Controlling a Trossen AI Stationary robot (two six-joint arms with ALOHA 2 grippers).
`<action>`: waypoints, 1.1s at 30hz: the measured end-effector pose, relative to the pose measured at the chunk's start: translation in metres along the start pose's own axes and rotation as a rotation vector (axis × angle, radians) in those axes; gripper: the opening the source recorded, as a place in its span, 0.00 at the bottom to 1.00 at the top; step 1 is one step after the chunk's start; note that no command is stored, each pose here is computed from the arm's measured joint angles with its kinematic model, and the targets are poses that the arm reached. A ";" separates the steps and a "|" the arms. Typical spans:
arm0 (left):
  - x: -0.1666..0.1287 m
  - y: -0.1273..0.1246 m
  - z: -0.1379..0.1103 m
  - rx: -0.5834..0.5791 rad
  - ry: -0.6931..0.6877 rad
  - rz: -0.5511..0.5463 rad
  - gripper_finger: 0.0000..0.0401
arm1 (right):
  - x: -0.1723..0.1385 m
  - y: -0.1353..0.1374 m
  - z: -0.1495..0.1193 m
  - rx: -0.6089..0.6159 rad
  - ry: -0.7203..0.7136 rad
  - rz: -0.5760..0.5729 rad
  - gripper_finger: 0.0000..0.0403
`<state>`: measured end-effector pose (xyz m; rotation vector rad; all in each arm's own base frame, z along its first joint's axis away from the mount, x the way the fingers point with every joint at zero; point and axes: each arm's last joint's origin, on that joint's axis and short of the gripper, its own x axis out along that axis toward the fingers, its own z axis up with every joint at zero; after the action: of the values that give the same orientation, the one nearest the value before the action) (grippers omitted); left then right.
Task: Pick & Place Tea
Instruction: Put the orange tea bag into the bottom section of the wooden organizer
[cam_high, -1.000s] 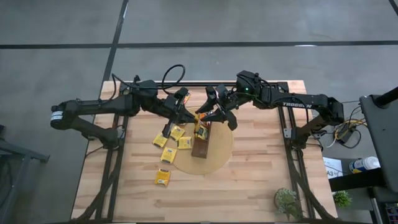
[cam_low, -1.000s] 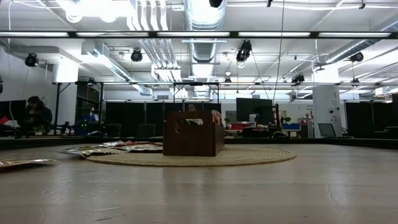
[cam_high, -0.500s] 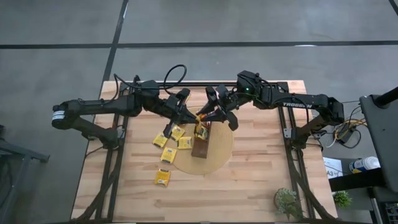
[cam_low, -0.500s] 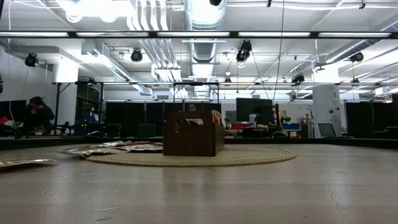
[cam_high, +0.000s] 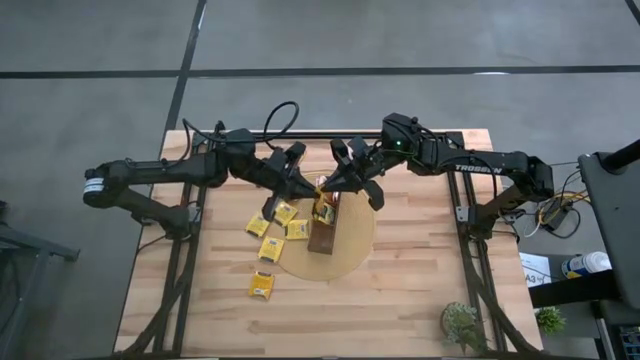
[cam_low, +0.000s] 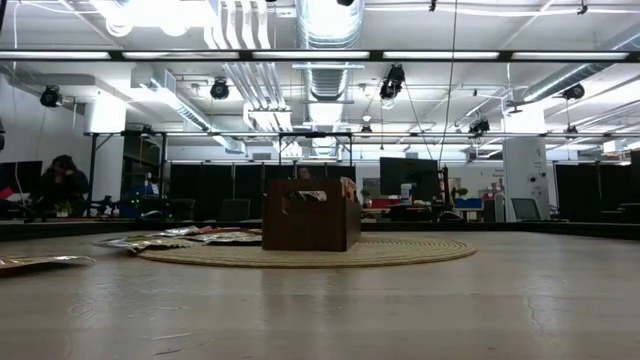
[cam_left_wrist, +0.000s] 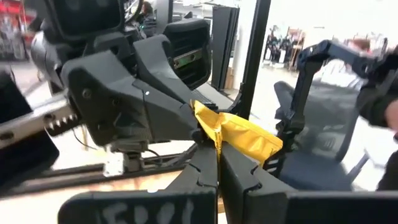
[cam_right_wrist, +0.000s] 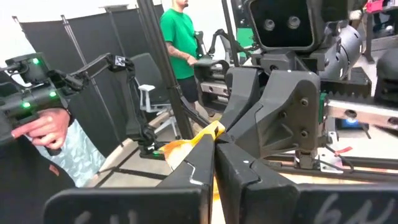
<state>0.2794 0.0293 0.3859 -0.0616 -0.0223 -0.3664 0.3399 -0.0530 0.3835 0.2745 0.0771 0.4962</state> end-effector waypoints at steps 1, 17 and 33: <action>0.000 0.000 0.000 -0.037 -0.001 0.000 0.00 | 0.000 0.000 0.000 -0.001 -0.002 0.000 0.02; -0.001 0.000 0.001 -0.191 -0.007 0.024 0.46 | 0.000 -0.001 0.001 -0.004 -0.007 -0.006 0.02; -0.011 -0.004 -0.009 -0.285 0.143 0.054 0.58 | -0.001 0.003 0.003 -0.005 0.009 0.057 0.02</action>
<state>0.2675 0.0287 0.3766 -0.3166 0.1732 -0.3173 0.3384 -0.0514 0.3868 0.2700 0.0765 0.5539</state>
